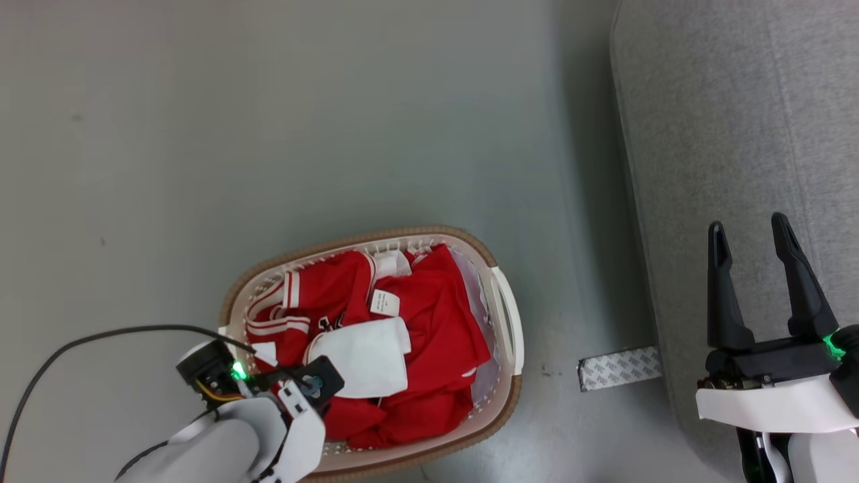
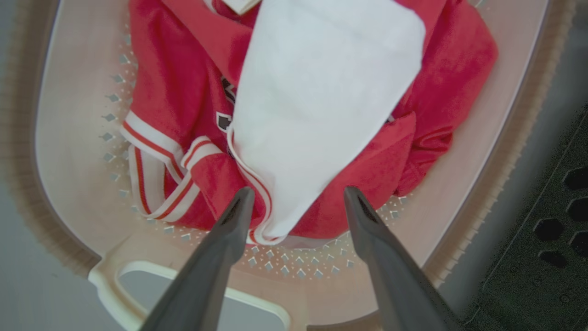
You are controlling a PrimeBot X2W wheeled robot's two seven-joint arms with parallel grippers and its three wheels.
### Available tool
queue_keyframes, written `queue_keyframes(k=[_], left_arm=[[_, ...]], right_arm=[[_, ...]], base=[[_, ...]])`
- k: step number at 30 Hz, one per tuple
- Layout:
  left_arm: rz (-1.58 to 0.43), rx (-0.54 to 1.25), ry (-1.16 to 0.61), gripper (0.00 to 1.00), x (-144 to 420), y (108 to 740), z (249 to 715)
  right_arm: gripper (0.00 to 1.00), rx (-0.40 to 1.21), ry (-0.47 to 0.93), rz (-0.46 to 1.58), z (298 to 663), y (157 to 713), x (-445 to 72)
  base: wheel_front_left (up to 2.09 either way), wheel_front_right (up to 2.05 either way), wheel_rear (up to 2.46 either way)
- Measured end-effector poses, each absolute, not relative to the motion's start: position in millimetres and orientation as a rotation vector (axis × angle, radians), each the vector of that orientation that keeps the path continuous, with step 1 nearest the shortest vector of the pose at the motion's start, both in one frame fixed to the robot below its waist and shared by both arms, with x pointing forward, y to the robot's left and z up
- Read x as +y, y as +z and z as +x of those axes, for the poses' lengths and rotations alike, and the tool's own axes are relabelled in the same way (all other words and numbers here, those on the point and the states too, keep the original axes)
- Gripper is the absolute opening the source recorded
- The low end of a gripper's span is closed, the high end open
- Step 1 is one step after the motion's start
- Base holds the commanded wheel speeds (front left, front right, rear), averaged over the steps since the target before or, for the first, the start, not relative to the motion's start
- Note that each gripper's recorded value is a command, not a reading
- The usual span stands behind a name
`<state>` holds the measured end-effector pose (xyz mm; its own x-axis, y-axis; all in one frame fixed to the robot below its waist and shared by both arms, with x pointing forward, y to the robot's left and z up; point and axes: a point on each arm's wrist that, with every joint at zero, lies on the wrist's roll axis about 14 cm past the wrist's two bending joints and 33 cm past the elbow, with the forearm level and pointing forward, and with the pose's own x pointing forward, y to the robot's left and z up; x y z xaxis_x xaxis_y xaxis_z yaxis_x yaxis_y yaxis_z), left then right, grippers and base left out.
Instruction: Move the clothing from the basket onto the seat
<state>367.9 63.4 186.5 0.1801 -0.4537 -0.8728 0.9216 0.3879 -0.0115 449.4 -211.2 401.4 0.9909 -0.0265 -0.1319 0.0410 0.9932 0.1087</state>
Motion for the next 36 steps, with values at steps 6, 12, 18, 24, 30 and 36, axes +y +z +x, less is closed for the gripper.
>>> queue_keyframes(k=[6,12,18,24,30,36], left_arm=[[0.615,0.925,-1.079,1.00,54.7,168.2,369.9],[0.606,0.876,-1.076,1.00,41.5,152.6,384.9],[0.584,0.869,-1.090,0.00,32.2,139.1,387.7],[0.499,0.815,-1.050,0.00,17.8,155.2,397.3],[0.339,0.718,-0.894,0.00,12.8,198.5,421.4],[0.222,0.597,-0.740,0.00,23.2,259.2,436.0]], right_arm=[[1.00,0.139,0.004,0.134,461.4,389.8,-197.9],[1.00,0.153,0.014,0.139,466.9,378.7,-195.0],[1.00,0.184,0.004,0.133,462.3,368.9,-198.4],[1.00,0.175,0.002,0.133,458.3,376.1,-198.5],[1.00,0.138,0.012,0.140,453.9,395.5,-194.2],[1.00,0.084,0.012,0.147,441.8,424.7,-192.8]], base=[[0.00,0.00,0.00],[0.00,0.00,0.00],[0.00,0.00,0.00],[0.00,0.00,0.00],[0.00,0.00,0.00],[0.00,0.00,0.00]])
